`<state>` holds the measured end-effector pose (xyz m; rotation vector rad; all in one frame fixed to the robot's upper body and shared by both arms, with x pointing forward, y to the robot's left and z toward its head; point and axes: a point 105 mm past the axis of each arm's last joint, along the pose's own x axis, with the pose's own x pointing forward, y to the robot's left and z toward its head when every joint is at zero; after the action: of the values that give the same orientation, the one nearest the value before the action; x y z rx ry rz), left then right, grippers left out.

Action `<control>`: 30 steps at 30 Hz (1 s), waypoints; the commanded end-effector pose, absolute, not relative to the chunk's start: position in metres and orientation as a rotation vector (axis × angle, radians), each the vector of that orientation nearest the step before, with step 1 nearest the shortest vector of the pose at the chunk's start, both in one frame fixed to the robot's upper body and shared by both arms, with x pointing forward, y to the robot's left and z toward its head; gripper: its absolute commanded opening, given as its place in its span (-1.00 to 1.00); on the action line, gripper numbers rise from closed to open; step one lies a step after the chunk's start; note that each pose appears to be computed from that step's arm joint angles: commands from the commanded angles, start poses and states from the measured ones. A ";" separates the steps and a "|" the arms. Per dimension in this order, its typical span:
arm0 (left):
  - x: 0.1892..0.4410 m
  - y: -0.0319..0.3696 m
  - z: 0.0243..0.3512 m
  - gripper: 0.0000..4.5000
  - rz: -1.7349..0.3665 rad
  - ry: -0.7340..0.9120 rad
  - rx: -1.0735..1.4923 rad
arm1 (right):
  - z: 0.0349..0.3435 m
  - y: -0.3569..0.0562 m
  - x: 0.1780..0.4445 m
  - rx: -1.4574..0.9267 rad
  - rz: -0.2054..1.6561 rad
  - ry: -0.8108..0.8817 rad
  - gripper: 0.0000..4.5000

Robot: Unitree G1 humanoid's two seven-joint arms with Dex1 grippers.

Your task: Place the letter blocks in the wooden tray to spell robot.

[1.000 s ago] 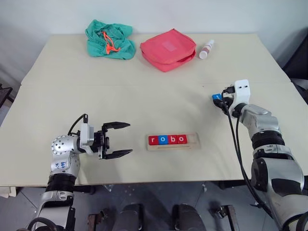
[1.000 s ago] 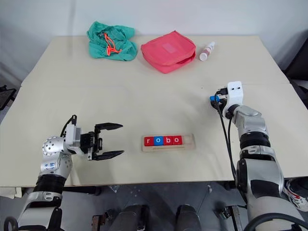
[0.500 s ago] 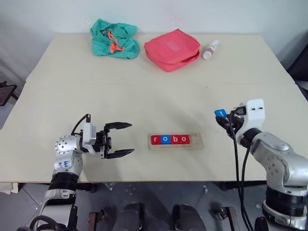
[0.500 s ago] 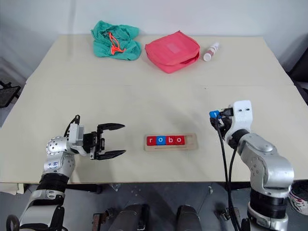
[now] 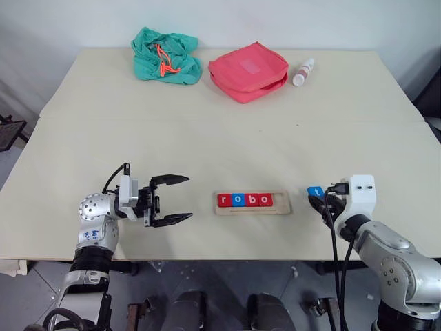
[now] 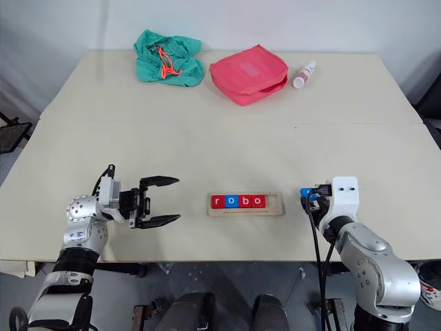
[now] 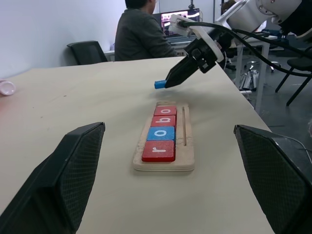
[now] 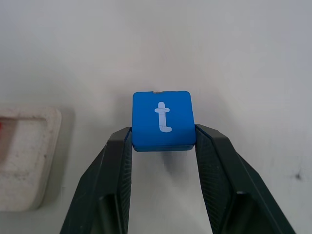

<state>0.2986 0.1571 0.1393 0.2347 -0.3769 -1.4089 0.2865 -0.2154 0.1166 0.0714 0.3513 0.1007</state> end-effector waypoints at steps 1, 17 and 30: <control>0.294 0.160 0.144 1.00 -1.444 -0.397 0.268 | 0.127 -0.216 0.284 0.070 0.095 0.291 -0.19; 0.293 0.160 0.144 1.00 -1.435 -0.405 0.273 | 0.147 -0.223 0.274 -0.245 0.470 0.275 0.98; 0.293 0.159 0.144 1.00 -1.405 -0.422 0.275 | 0.139 -0.248 0.322 -0.756 0.885 0.388 0.98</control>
<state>0.2963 0.1573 0.1390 0.2490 -0.3941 -1.4019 0.3202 -0.2462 0.1381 -0.7041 0.3895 0.8509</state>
